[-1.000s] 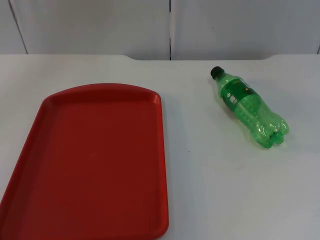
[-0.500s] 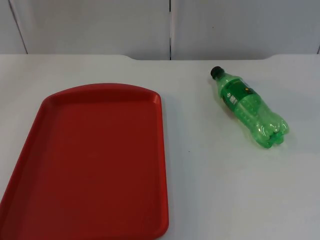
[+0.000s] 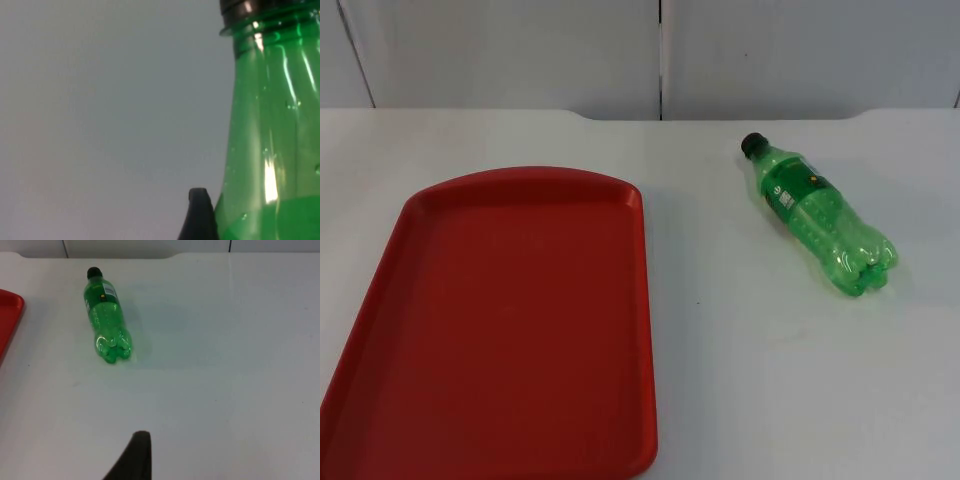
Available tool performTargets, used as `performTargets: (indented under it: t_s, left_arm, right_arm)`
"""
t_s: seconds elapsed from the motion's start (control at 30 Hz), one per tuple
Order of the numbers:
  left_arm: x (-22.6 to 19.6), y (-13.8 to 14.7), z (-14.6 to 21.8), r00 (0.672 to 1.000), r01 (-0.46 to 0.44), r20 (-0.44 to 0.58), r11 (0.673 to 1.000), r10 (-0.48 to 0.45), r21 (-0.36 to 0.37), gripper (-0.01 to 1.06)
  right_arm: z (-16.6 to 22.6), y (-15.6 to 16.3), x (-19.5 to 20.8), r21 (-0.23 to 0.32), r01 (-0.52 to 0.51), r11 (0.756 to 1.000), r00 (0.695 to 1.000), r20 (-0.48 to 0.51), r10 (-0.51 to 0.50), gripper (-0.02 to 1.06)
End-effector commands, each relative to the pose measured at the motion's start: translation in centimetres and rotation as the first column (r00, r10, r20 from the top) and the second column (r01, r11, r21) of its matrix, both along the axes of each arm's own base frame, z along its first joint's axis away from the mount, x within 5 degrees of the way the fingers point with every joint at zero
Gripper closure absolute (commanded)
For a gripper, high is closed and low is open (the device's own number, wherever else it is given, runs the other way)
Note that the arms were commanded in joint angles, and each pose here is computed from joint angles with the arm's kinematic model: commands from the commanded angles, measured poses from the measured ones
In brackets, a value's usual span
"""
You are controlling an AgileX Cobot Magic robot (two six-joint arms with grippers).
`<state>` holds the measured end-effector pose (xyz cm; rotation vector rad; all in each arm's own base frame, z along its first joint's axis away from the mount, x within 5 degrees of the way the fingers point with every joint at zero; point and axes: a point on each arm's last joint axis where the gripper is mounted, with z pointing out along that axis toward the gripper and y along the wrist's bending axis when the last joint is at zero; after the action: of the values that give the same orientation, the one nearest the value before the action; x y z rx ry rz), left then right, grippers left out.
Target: Place the bottle upright on the tray.
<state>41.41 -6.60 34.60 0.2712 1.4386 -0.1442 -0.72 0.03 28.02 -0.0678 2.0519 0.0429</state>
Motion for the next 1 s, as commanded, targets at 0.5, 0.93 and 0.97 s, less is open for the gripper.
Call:
performTargets:
  t_s: [0.5, 0.93, 0.97]
  left_arm:
    - [-0.6, 0.5, -1.1, 1.0, -0.007, 0.006, 0.999, 0.007, -0.031, 1.05]
    - [-6.2, 0.7, -9.2, 0.979, 0.017, 0.2, 0.996, -0.034, 0.086, 1.05]
    - [-6.3, 0.6, -9.8, 0.979, 0.021, 0.199, 0.996, -0.038, 0.089, 1.05]
  right_arm:
    - [0.0, 0.0, 0.0, -0.002, 0.005, 1.0, 1.0, 0.008, -0.005, 0.09]
    - [0.0, 0.0, 0.0, -0.002, 0.005, 1.0, 1.0, 0.008, -0.005, 0.09]
    - [0.0, 0.0, 0.0, -0.002, 0.005, 1.0, 1.0, 0.008, -0.005, 0.09]
